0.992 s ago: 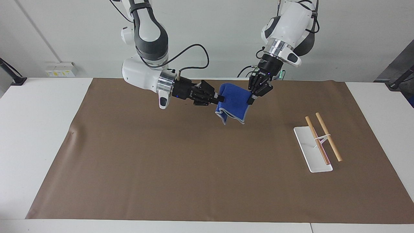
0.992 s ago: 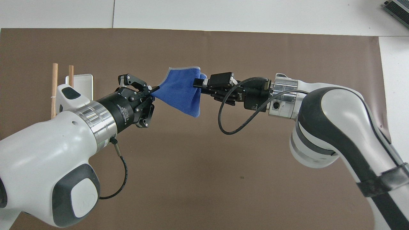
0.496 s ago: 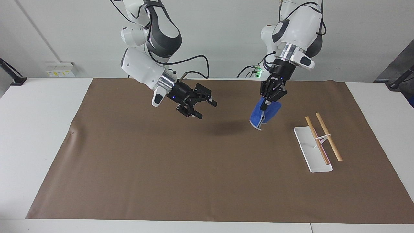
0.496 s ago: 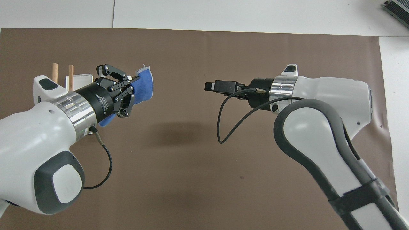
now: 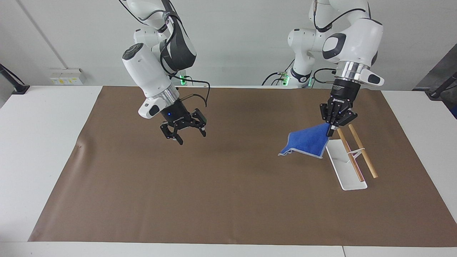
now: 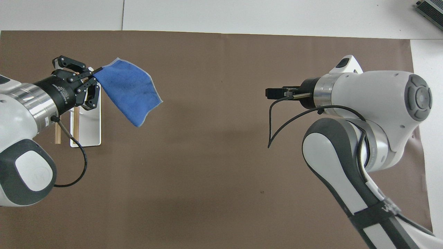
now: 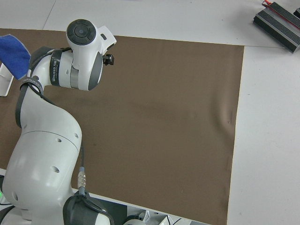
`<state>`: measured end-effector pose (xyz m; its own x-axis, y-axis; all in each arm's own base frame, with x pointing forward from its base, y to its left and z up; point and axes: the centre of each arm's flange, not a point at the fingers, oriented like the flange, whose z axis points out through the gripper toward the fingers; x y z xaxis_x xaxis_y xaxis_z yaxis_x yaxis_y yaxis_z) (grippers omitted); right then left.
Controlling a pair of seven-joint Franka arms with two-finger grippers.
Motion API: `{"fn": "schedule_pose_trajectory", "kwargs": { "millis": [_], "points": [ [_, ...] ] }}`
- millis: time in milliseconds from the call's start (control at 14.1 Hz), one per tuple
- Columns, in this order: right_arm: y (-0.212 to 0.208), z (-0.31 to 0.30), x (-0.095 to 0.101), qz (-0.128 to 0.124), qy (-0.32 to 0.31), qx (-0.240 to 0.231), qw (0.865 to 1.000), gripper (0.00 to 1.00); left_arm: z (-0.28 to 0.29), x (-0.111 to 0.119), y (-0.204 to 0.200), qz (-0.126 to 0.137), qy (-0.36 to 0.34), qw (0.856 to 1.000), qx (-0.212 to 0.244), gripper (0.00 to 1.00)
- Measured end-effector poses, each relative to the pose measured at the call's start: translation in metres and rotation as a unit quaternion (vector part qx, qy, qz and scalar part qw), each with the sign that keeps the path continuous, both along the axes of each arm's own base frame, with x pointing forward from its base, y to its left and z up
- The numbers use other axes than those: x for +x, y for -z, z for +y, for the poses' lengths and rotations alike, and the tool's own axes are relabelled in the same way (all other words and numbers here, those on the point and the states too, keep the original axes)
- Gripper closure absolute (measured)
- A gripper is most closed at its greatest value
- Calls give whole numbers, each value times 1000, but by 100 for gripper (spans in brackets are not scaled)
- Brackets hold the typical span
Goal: Right arm passes towel to left arm to hang
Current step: 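Drape the towel over the wooden rack while the right gripper withdraws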
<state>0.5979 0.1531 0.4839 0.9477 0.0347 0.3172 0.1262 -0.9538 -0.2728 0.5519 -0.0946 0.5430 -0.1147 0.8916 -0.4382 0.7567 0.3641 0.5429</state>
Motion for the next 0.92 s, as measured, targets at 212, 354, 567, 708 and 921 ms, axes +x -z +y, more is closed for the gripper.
{"fn": "schedule_pose_trajectory", "kwargs": {
  "millis": [212,354,567,708,921],
  "points": [
    [-7,-15,-1,7,-25,-93,995,0,60,12,21,16,-55,998,4,96],
    [-21,-26,-1,11,-29,-141,990,0,95,13,31,21,-86,996,5,96],
    [-40,-59,2,21,-9,-163,986,0,136,14,43,24,-124,992,6,96],
    [-56,-80,-3,33,7,-167,985,0,158,16,56,31,-145,989,8,96],
    [-97,-120,-17,60,40,-172,982,0,182,17,68,32,-176,984,3,96]
  ]
}}
